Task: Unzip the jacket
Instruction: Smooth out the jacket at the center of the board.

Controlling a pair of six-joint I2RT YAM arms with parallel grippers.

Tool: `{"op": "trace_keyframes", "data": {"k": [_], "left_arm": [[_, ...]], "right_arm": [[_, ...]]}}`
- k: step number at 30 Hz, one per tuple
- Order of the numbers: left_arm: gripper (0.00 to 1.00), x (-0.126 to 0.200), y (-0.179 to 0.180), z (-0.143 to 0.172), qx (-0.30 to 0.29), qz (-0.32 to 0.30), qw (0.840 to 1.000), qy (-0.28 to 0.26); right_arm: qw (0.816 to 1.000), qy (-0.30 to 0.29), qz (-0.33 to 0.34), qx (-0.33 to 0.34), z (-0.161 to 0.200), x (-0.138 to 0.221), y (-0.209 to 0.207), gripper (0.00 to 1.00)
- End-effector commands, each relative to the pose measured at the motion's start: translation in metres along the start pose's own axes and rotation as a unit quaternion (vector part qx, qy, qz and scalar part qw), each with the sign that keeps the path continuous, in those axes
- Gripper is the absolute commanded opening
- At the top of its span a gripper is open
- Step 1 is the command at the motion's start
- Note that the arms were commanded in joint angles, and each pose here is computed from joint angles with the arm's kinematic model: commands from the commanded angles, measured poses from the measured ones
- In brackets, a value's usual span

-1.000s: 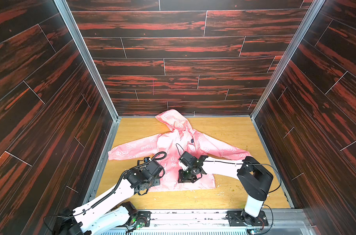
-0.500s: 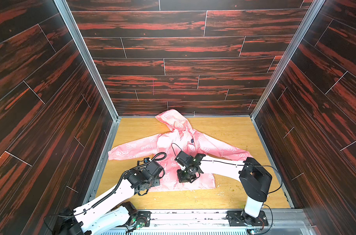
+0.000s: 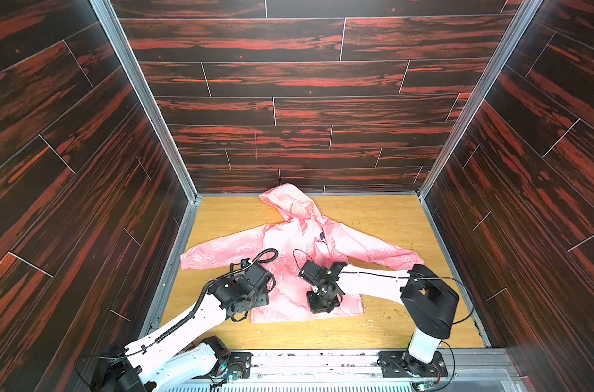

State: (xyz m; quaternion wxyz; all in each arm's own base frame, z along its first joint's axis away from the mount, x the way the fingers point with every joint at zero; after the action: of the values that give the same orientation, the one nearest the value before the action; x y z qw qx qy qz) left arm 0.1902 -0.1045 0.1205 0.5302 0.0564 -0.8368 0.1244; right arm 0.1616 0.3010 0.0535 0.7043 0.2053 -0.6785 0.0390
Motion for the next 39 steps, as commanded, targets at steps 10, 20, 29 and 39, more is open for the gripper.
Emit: {"op": "trace_keyframes", "data": {"k": [10, 20, 29, 39], "left_arm": [[0.80, -0.017, 0.005, -0.089, 0.031, -0.033, 0.999, -0.006], [0.70, -0.108, 0.002, -0.184, 0.078, -0.038, 0.994, 0.071], [0.15, -0.168, 0.046, -0.192, 0.149, -0.074, 0.980, 0.114], [0.03, -0.157, 0.124, -0.143, 0.244, -0.105, 0.958, 0.112]], "right_arm": [[0.979, -0.202, -0.038, -0.011, -0.163, 0.128, -0.063, 0.27], [0.977, -0.202, -0.045, -0.047, -0.263, 0.084, -0.122, 0.24], [0.984, -0.160, -0.062, -0.047, -0.300, 0.037, -0.122, 0.21], [0.992, -0.115, -0.010, -0.056, -0.279, -0.020, -0.151, 0.24]]}}
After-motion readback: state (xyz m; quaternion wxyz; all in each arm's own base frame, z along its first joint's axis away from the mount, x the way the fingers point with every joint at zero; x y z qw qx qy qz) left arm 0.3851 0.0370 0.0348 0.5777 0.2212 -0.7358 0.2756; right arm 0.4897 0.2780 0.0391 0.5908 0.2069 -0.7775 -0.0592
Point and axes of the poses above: each gripper's point midway between its finger pads, its own x axis back along the fingers, its own y axis along the line the jaws close on, z = x × y, the point moved 2 cm from there along x, back along the fingers, and after that the axes turned 4 degrees about x, right-handed, at the moved point
